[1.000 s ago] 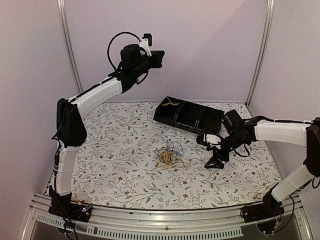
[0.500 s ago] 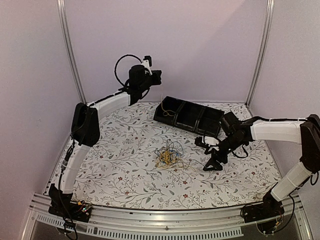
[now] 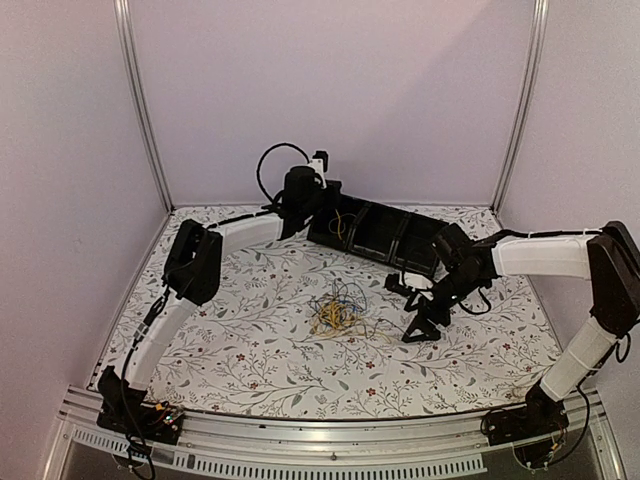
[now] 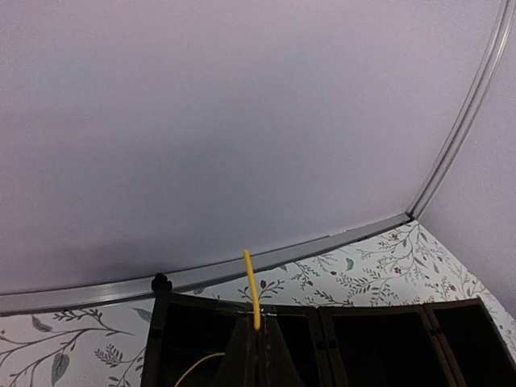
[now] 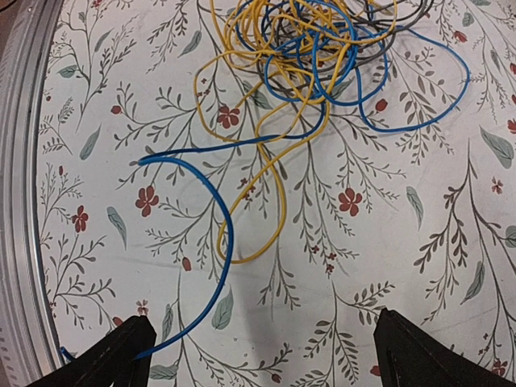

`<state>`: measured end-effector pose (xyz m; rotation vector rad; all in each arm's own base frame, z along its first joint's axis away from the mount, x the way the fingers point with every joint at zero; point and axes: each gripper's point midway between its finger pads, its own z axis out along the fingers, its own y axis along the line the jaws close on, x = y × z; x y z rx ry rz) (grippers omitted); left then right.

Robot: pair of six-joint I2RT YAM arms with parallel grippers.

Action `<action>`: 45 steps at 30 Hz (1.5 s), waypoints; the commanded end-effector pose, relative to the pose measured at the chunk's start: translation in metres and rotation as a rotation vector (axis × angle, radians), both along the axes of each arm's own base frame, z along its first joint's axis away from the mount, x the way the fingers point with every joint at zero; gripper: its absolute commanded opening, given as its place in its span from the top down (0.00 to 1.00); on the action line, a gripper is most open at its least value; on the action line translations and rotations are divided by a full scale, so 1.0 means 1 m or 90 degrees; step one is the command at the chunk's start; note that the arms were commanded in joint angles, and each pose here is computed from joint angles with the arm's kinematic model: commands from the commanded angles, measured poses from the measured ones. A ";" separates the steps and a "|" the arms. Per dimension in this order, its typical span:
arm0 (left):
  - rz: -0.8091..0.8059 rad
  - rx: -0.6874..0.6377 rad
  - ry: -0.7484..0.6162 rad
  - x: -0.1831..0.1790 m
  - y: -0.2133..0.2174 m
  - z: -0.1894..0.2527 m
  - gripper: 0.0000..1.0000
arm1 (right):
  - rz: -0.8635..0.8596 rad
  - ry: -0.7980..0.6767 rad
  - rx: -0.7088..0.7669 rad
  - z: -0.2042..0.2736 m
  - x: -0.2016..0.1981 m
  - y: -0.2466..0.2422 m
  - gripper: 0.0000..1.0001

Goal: Untangle the cables

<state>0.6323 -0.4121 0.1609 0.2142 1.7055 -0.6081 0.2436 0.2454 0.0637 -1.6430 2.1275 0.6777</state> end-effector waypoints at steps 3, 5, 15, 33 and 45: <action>-0.012 0.013 0.030 -0.010 -0.009 -0.018 1.00 | 0.001 0.023 0.015 0.004 0.003 0.007 0.01; -0.009 0.013 0.049 -0.011 -0.008 -0.026 1.00 | 0.003 0.029 0.016 0.003 0.003 0.008 0.01; -0.017 0.026 0.100 -0.013 -0.002 -0.047 0.90 | 0.010 0.043 0.027 0.005 0.004 0.013 0.01; -0.056 -0.001 0.006 -0.031 0.031 0.082 0.19 | 0.014 0.047 0.048 0.016 0.010 0.022 0.01; -0.251 0.021 -0.038 -0.148 0.034 0.148 0.26 | 0.025 0.004 0.092 0.054 0.028 0.037 0.04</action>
